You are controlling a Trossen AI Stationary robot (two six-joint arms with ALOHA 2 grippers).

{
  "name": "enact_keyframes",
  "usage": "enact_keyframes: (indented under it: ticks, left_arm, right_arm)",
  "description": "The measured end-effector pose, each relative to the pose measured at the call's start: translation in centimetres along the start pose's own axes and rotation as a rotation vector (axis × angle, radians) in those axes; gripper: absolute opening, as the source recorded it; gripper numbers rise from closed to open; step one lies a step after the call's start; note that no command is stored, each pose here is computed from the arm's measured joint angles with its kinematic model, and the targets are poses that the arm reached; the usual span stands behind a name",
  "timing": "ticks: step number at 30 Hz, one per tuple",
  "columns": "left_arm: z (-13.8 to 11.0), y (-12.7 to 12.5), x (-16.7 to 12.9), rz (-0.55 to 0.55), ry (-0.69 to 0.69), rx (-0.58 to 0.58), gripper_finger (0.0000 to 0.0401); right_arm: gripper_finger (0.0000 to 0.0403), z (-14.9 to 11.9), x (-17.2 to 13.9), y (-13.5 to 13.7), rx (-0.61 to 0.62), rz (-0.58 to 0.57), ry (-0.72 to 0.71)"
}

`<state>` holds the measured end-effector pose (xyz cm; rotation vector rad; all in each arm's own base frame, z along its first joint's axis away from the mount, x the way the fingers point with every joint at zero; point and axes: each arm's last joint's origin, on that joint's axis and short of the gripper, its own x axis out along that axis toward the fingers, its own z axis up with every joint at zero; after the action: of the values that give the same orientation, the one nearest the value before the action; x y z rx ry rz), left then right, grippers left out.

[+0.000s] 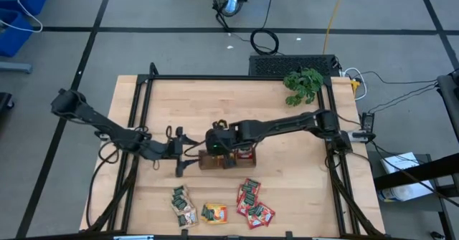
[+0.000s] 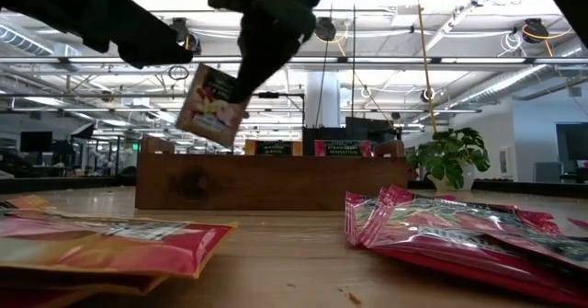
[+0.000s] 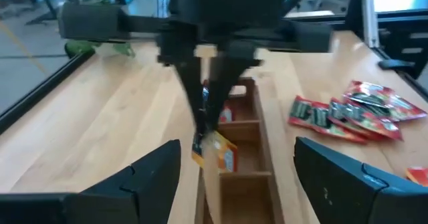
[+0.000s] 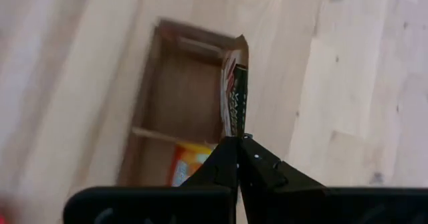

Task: Pick & Place Tea
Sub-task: Put the brown tea bag into the left section of the wooden organizer

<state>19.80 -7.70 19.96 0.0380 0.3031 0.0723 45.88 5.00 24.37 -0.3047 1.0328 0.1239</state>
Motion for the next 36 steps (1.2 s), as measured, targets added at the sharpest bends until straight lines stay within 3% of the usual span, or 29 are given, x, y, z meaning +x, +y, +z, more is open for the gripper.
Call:
enact_keyframes:
  ticks: [7, 17, 21, 27, 36]
  left_arm:
    - [-0.6, 0.4, 1.2, 0.012, 0.058, -0.063, 0.0263]
    - [-0.6, 0.7, 1.4, 0.020, 0.059, -0.043, 0.0231]
    - [-0.4, 1.1, 1.6, 0.030, 0.045, -0.053, 0.0172]
    - [-0.4, 1.8, 2.0, -0.039, 0.059, -0.076, 0.0023]
    - [-0.2, 1.3, 1.8, -0.056, 0.040, -0.024, 0.0005]
  right_arm:
    - [0.0000, 1.3, -1.1, 0.3, 0.016, -0.005, -0.067]
    - [0.0000, 1.4, -1.2, 0.1, 0.049, 0.017, -0.081]
    - [0.0000, 1.3, -1.2, 0.1, 0.049, 0.018, -0.076]
    - [0.0000, 1.3, -1.2, 0.1, 0.045, 0.016, -0.076]
    - [0.0006, 1.4, -1.5, 0.0, 0.019, -0.006, -0.079]
